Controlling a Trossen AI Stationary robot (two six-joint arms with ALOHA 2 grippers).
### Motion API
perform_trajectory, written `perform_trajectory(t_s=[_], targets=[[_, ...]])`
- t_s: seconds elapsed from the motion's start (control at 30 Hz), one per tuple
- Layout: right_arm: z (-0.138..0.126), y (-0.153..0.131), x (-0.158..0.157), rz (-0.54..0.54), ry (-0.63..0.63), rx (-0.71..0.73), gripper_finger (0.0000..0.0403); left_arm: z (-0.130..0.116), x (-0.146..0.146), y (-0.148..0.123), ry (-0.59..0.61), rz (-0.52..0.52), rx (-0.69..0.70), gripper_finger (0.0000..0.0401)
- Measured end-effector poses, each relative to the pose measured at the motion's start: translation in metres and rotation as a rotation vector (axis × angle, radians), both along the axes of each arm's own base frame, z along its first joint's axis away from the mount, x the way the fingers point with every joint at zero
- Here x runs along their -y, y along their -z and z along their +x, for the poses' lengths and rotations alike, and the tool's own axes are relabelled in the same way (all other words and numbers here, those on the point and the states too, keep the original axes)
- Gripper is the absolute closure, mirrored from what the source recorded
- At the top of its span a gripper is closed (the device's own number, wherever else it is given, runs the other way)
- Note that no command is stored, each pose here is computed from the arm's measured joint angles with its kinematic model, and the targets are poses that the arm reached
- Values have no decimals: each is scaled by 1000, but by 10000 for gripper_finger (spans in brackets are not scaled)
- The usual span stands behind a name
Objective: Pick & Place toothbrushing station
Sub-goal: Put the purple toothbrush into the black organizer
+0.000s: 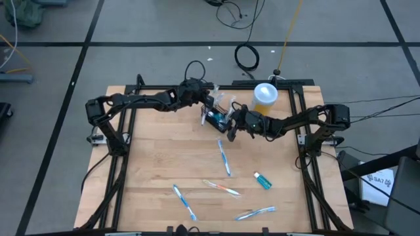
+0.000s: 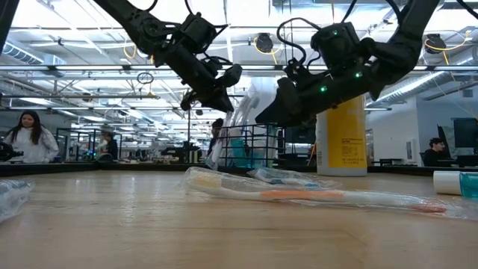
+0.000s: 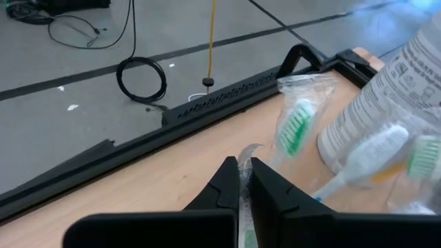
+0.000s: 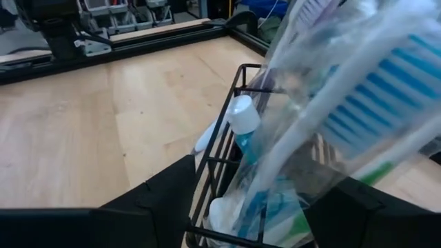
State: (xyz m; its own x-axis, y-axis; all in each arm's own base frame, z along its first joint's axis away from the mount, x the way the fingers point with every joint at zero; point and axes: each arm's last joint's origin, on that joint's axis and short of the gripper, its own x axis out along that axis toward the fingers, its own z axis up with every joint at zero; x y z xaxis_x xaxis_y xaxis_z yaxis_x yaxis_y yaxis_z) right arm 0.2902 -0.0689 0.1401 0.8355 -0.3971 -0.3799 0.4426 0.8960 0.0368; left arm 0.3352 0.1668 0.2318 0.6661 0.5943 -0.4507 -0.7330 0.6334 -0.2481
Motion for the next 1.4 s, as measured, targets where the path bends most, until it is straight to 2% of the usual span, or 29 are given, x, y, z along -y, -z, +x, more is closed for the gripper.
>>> perform_trajectory(t_s=[0.17,0.37,0.67,0.77,0.87,0.93,1.07,1.4], targets=[[-1,1,4,7,7,-1,197,-1,-4,-2,-23,-10,45,389],[-2,1,11,56,-52,15,199,3,-5,-10,-26,23,133,395],[-3,-1,16,51,-35,37,200,6,-8,4,-60,-9,100,396],[-3,0,17,56,-32,35,200,14,-7,8,-7,-9,155,391],[-4,0,19,71,-58,38,200,24,1,5,112,-9,242,399],[-5,0,20,88,-79,41,200,26,4,5,145,-10,238,400],[-6,2,20,101,-73,23,200,23,-2,5,71,29,215,400],[-6,4,20,118,-70,2,200,12,-28,-3,-5,64,306,398]])
